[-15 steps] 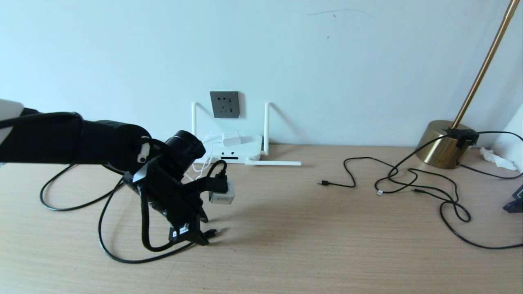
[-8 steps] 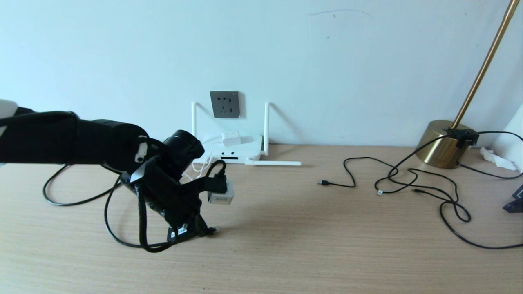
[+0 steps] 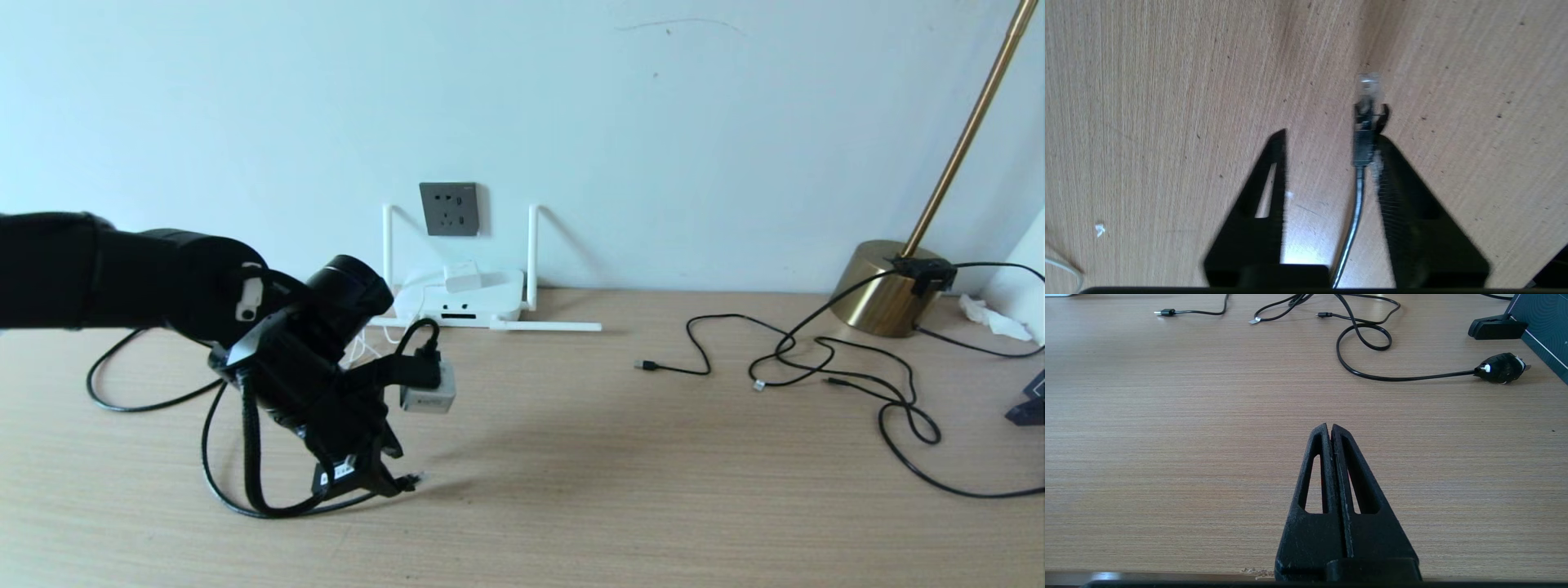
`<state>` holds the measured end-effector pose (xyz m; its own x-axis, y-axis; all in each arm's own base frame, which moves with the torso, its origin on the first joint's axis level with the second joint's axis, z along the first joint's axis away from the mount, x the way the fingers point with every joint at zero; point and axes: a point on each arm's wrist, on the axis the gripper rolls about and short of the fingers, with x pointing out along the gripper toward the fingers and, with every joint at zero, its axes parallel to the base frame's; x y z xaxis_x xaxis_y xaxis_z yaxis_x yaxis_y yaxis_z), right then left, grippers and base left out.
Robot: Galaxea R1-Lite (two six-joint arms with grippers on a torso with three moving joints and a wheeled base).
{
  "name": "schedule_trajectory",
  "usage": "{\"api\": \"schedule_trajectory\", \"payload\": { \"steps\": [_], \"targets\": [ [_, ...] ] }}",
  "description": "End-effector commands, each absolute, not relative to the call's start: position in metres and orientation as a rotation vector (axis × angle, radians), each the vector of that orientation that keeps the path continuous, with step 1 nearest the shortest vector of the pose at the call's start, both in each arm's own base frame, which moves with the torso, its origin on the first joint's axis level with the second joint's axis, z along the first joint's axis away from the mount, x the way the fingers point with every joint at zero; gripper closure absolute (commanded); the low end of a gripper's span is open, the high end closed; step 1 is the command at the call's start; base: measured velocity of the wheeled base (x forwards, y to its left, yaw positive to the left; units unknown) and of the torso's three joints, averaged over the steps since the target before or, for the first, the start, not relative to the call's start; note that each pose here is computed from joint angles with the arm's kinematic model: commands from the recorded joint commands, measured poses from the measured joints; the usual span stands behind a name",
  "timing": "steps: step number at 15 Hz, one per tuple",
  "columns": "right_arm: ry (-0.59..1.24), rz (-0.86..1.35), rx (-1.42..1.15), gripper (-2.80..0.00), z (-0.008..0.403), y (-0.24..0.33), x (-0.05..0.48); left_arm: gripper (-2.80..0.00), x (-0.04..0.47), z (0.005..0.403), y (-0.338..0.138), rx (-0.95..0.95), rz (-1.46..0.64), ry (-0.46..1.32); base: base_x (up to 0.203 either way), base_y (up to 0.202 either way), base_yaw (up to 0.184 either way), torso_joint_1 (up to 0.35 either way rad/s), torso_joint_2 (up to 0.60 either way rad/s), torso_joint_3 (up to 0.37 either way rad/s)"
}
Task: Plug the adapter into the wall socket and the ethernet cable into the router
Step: Pick up plug
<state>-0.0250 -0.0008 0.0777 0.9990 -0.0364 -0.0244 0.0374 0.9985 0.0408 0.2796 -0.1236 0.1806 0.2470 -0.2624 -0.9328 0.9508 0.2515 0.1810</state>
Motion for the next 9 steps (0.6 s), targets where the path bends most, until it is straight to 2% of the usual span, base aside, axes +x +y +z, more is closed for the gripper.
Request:
{"api": "schedule_trajectory", "payload": {
  "steps": [1,9],
  "targets": [
    [0.022,-0.037,0.041,0.00,0.0777,-0.0008,-0.0251,-2.80,0.2670,0.1904,-0.1184,0.918,-1.015,0.910,0.000,0.000,0.000,0.000,0.00,0.000],
    [0.024,-0.036,0.041,0.00,0.0778,-0.0008,-0.0250,-2.80,0.2676,0.1886,-0.1242,0.891,-1.029,0.857,0.000,0.000,0.000,0.000,0.00,0.000]
  ]
}}
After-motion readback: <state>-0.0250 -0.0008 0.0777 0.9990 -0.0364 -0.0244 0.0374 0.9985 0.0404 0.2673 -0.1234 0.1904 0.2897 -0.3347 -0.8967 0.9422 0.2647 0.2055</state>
